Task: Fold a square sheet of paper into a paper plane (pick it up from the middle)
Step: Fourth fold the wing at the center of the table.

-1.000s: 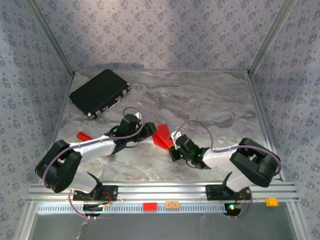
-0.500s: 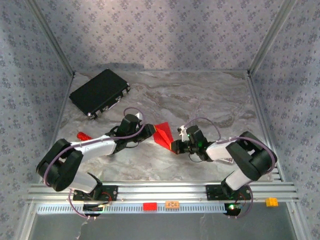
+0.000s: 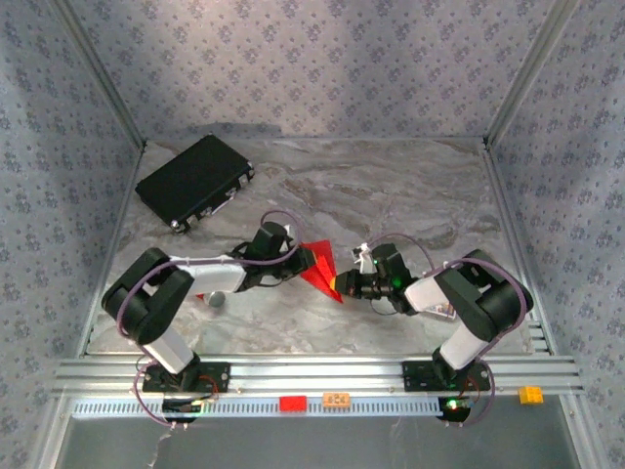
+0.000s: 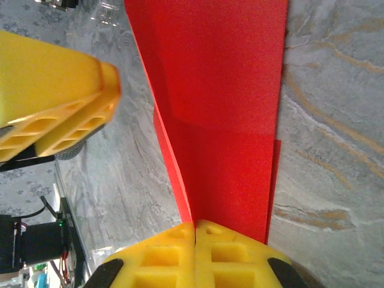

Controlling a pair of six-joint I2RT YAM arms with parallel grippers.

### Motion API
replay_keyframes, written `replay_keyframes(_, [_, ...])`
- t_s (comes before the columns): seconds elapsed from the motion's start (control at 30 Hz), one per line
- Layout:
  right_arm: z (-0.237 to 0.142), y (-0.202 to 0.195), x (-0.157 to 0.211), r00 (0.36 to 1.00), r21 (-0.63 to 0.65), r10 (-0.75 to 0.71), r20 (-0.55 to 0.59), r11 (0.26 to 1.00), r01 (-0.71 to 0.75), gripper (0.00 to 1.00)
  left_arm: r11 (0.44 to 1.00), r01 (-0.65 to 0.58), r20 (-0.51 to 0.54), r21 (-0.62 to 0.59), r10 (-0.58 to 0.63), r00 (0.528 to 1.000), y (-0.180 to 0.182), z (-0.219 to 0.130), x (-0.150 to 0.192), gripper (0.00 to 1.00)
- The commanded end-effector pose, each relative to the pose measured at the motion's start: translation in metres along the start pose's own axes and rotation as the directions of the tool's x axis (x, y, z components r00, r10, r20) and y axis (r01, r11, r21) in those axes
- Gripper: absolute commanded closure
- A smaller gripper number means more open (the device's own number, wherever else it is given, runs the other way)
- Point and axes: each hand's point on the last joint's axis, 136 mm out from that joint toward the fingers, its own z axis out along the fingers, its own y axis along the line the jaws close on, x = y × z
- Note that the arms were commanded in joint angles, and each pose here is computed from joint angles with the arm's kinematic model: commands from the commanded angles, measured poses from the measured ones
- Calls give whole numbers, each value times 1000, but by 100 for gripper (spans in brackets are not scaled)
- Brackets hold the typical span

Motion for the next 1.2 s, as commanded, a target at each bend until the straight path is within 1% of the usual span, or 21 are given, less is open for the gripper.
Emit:
replay_keyframes(0.0, [-2, 1, 2, 999, -34, 51, -6, 998, -52, 96, 998, -19, -13, 53, 20, 1000, -15, 9, 0, 82])
replay_keyframes(0.23, [-4, -1, -2, 993, -80, 119, 7, 990, -118, 97, 998, -15, -14, 60, 16, 1000, -14, 15, 2, 81])
replay_keyframes(0.5, [-7, -8, -3, 988, -78, 151, 17, 986, -149, 97, 997, -26, -17, 76, 27, 999, -17, 20, 1, 81])
replay_keyframes(0.9, [-7, -21, -2, 971, -86, 239, -6, 967, -239, 98, 993, -47, -9, 111, 48, 999, -28, 27, -5, 81])
replay_keyframes(1.17, [-6, -26, -2, 958, -90, 285, -22, 954, -286, 98, 993, -53, -13, 107, 54, 998, -29, 37, -8, 81])
